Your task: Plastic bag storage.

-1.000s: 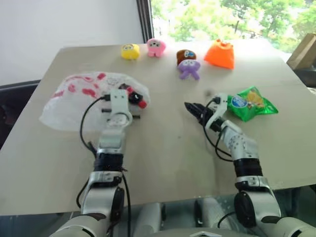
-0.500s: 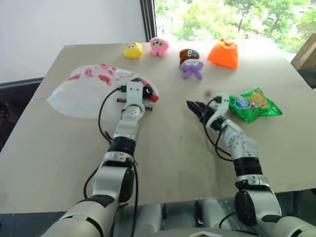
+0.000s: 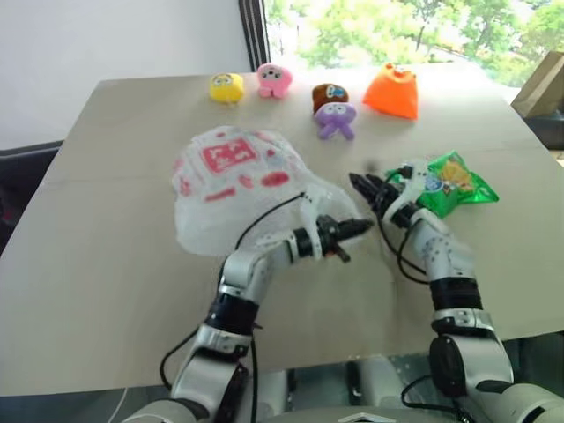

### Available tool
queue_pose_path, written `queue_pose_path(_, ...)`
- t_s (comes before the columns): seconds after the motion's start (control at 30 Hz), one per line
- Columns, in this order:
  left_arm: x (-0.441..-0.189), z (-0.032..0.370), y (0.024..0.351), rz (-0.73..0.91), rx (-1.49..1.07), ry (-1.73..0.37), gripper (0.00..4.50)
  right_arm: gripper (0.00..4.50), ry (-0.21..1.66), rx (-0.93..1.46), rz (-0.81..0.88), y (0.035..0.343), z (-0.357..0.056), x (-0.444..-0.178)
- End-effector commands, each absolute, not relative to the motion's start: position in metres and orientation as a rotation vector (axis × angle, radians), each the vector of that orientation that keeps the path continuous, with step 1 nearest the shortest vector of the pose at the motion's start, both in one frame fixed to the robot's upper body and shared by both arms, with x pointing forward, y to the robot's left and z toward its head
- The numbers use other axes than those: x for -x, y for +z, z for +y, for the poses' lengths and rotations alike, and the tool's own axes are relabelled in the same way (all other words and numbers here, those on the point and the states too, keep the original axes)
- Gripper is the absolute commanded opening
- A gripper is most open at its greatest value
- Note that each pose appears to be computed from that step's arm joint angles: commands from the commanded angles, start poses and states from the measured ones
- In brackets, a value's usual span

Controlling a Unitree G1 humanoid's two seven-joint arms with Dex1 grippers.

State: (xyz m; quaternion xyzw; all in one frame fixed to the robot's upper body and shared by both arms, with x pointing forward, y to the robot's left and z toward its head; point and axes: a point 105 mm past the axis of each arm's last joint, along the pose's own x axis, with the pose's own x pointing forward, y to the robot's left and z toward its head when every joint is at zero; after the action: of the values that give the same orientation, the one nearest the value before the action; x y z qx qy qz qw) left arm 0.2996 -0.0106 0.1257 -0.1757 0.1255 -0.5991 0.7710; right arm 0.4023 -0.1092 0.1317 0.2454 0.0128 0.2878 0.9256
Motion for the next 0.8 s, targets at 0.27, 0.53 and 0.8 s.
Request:
queue_pose_path(0.27,-0.221,-0.017,0.157,0.381,0.527,-1.813,0.00,3.22,0.488,-0.483,-0.121,0.173,-0.161,-0.416)
queue_pose_path(0.53,-0.202,0.042,0.155,0.469,0.523,-1.773,0.00,3.22,0.600,-0.439,-0.052,0.165,-0.135,-0.410)
queue_pose_path(0.8,-0.167,0.108,0.137,0.466,0.548,-1.419,0.00,3.22,0.730,-0.211,-0.027,0.156,-0.098,-0.411)
